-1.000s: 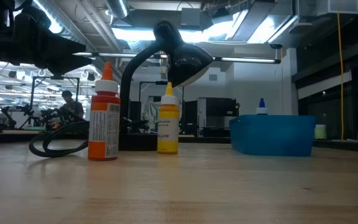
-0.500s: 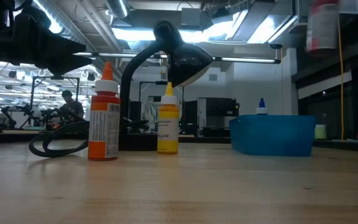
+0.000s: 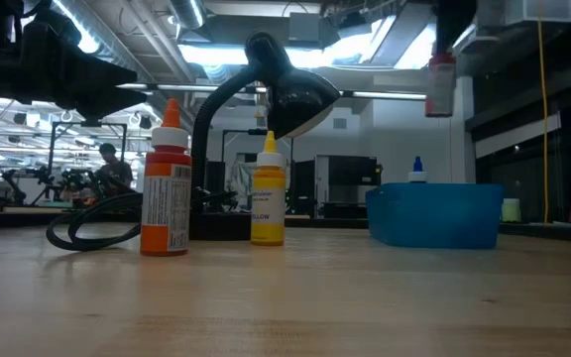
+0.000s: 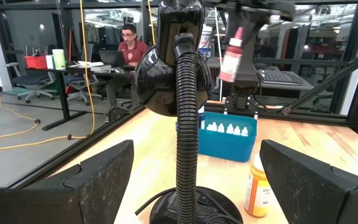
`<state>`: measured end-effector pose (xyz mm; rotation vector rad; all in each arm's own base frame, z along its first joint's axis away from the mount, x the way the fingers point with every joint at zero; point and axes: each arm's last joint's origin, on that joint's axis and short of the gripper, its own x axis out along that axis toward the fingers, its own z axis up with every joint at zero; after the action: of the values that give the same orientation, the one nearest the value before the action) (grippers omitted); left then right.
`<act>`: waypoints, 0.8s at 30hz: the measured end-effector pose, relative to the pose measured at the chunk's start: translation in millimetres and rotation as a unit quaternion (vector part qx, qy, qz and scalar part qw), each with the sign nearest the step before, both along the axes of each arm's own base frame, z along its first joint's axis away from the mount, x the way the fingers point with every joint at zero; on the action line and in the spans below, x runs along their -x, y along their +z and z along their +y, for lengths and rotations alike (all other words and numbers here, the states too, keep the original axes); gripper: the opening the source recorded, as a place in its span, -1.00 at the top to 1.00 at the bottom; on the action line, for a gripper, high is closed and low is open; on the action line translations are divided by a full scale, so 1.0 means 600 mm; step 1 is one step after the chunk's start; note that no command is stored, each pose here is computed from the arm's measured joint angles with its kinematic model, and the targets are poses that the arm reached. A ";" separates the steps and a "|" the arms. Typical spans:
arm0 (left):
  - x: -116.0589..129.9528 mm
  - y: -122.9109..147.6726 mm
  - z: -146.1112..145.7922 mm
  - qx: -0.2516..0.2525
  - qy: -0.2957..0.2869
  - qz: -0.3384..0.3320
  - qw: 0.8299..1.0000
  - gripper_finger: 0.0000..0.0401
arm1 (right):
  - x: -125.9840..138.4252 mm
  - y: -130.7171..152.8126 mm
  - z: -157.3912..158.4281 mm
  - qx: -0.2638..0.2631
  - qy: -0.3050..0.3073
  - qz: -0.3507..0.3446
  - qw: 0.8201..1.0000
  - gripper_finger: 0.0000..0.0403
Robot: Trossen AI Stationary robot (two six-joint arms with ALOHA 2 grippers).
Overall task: Pick & Place food coloring
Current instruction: Put the large pink food coloring bottle into the blue bin
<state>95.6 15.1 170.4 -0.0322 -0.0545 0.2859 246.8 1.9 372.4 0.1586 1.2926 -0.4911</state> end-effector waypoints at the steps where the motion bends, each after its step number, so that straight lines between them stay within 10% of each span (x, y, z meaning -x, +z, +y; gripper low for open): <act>1: 0.000 0.000 0.000 0.000 0.000 0.000 1.000 -0.72 | -0.003 -0.001 -0.010 0.003 0.003 0.000 1.000 0.37; 24: 0.000 0.000 0.000 0.000 0.000 0.000 1.000 -0.72 | -0.086 -0.088 -0.155 -0.002 0.072 0.034 0.997 0.36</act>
<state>95.6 15.1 170.3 -0.0322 -0.0539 0.2859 298.2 -90.9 319.7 0.0519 1.3599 -0.3747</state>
